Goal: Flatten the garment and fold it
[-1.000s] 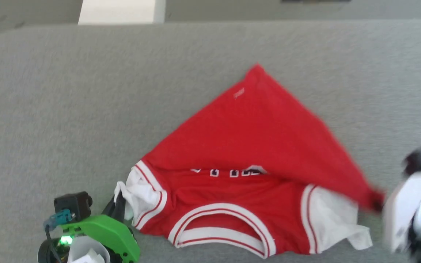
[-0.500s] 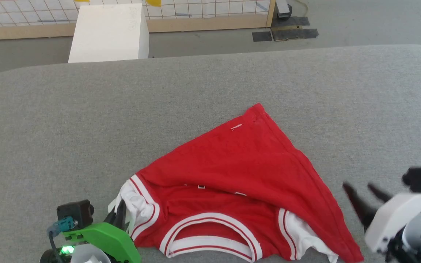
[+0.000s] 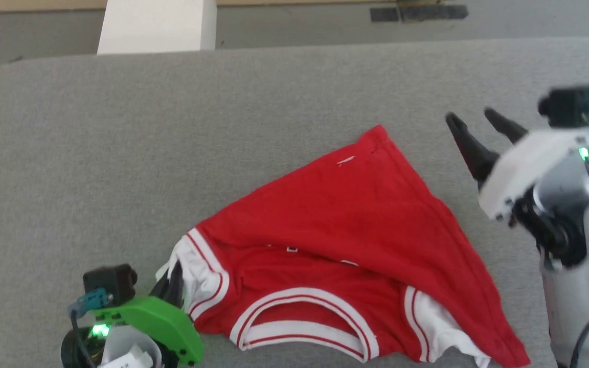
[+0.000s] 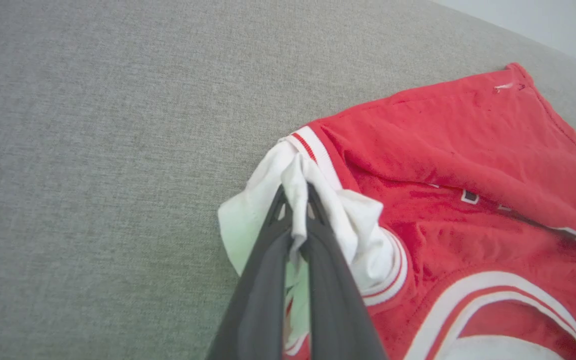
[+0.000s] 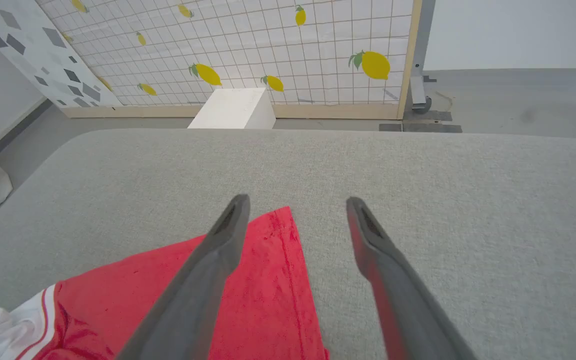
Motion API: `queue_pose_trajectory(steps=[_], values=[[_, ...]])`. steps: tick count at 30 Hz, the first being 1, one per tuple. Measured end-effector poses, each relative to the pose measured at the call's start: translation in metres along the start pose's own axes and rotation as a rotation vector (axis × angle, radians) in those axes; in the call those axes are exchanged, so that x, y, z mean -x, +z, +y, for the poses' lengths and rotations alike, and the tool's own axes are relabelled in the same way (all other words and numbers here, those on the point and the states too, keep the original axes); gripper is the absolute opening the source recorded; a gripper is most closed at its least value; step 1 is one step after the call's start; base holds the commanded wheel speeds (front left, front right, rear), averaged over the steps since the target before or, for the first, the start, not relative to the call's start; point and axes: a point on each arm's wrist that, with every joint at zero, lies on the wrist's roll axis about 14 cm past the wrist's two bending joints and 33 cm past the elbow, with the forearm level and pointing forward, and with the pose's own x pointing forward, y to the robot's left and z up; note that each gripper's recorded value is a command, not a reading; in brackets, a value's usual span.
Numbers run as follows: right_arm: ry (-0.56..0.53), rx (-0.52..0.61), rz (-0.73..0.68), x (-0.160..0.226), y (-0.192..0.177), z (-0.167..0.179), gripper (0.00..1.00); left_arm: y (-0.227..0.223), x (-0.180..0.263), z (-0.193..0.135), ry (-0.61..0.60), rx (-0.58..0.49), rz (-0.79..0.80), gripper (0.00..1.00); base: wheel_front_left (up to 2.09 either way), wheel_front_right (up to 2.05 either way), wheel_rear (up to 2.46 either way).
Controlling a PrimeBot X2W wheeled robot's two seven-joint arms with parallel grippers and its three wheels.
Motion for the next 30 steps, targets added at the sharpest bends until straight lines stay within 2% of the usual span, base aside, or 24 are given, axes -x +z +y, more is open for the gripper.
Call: queue_pose_trajectory(steps=[3,7,13,16,19,23,24,25,26,30], values=[[0.031,0.068,0.100,-0.033,-0.003,0.011,1.00,0.003,-0.007,0.003,0.007,0.013,-0.008,0.00,0.00,0.00,0.00],[0.030,0.181,0.287,-0.067,-0.027,0.016,1.00,0.000,-0.012,0.013,0.036,0.035,-0.005,0.00,0.00,0.00,0.00],[0.011,0.390,0.630,-0.097,-0.084,0.019,1.00,-0.016,-0.013,0.031,0.098,0.083,0.027,0.00,0.00,0.00,0.00],[0.023,0.452,0.773,-0.101,-0.115,0.021,1.00,-0.021,-0.015,0.038,0.117,0.089,0.037,0.00,0.00,0.00,0.00],[0.048,0.506,0.826,-0.109,-0.129,0.028,1.00,-0.023,-0.017,0.044,0.135,0.098,0.040,0.00,0.00,0.00,0.00],[0.083,0.511,0.862,-0.117,-0.138,0.035,1.00,-0.026,-0.020,0.050,0.153,0.102,0.043,0.00,0.00,0.00,0.00],[0.088,0.505,0.865,-0.118,-0.139,0.035,0.96,-0.027,-0.020,0.051,0.155,0.102,0.045,0.00,0.00,0.00,0.00],[0.090,0.498,0.867,-0.118,-0.138,0.035,0.42,-0.027,-0.020,0.052,0.158,0.101,0.047,0.00,0.00,0.00,0.00],[0.093,0.484,0.864,-0.118,-0.137,0.035,0.01,-0.027,-0.020,0.053,0.158,0.100,0.047,0.00,0.00,0.00,0.00],[0.111,0.418,0.813,-0.117,-0.130,0.037,0.00,-0.024,-0.019,0.053,0.154,0.089,0.041,0.00,0.00,0.00,0.00]])
